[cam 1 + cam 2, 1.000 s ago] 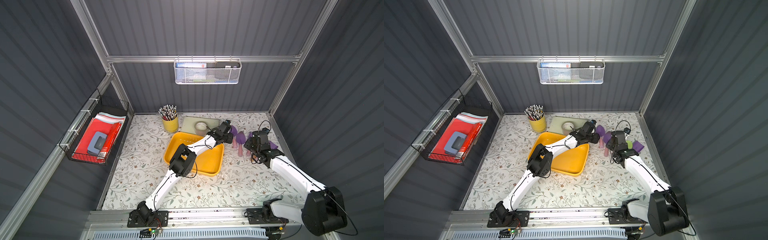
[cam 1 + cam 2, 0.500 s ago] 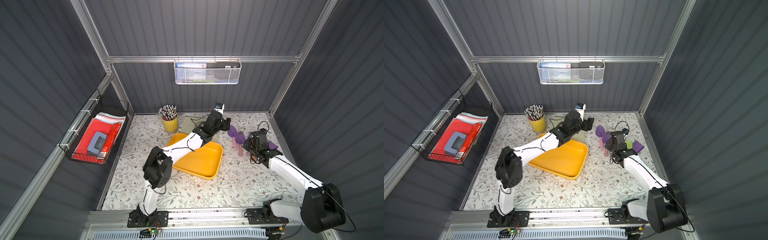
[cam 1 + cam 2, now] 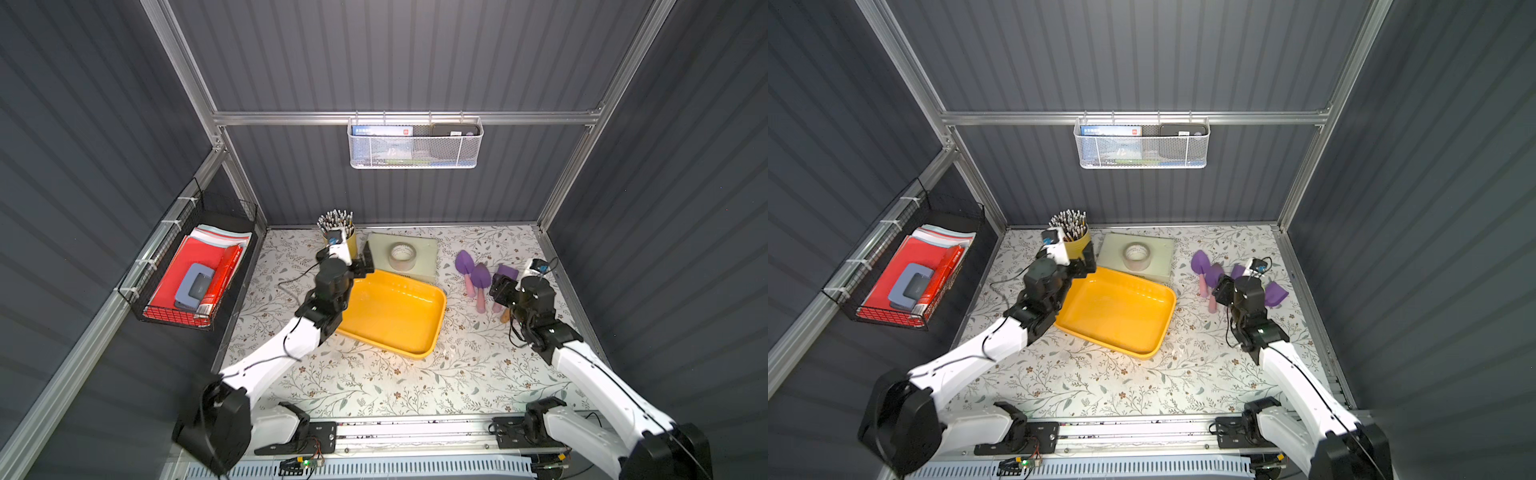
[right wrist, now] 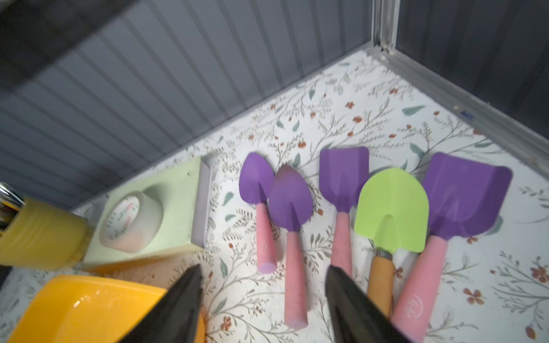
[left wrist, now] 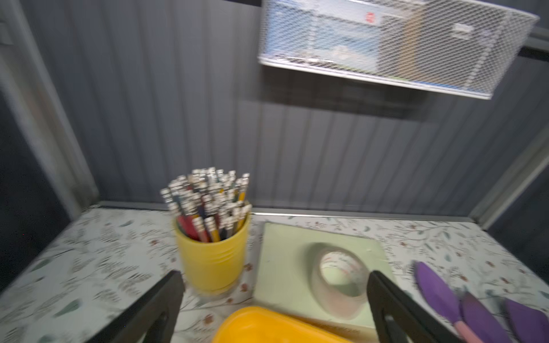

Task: Take the shovel out of the storage box
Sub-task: Reset both arms

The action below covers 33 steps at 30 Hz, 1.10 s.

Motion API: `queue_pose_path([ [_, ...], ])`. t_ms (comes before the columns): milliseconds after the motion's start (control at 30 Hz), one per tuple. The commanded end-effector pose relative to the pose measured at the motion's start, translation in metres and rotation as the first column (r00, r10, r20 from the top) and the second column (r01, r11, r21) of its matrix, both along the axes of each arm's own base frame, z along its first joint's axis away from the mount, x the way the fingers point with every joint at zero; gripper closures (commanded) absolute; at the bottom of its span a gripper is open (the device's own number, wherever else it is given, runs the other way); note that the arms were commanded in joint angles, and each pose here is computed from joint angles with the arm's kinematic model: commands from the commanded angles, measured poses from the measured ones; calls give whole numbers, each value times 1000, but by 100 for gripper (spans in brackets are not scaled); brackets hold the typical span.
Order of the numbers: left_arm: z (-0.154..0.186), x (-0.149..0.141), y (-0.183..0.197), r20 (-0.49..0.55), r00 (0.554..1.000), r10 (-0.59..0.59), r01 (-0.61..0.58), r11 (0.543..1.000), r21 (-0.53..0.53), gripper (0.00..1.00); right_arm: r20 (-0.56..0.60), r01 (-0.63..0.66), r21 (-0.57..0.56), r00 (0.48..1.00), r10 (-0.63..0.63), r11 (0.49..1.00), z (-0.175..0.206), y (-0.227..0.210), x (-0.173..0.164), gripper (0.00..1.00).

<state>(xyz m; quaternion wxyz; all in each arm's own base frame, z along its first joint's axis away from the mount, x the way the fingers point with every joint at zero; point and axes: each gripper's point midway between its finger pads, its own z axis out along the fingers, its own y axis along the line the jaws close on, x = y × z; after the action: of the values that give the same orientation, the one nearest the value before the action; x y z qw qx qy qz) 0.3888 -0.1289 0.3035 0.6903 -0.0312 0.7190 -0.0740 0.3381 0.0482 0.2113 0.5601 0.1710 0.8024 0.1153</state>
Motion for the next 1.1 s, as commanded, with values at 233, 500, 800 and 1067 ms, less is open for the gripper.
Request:
queue_pose_path([
  [233,-41,-24,92,-2,867,498,-496,863,93,1,251,143,-257,965,-77,956,13,-36,-16,1],
  [500,-92,-47,124,84,815,573,-577,815,43,1,350,250,-282,926,-143,926,-2,-55,-35,1],
  [800,-114,-4,101,166,889,426,-454,868,202,1,345,213,-338,934,-90,917,-28,-56,-25,1],
  [1067,-130,16,104,111,915,388,-404,888,221,1,300,182,-368,952,-69,912,-50,-58,1,1],
])
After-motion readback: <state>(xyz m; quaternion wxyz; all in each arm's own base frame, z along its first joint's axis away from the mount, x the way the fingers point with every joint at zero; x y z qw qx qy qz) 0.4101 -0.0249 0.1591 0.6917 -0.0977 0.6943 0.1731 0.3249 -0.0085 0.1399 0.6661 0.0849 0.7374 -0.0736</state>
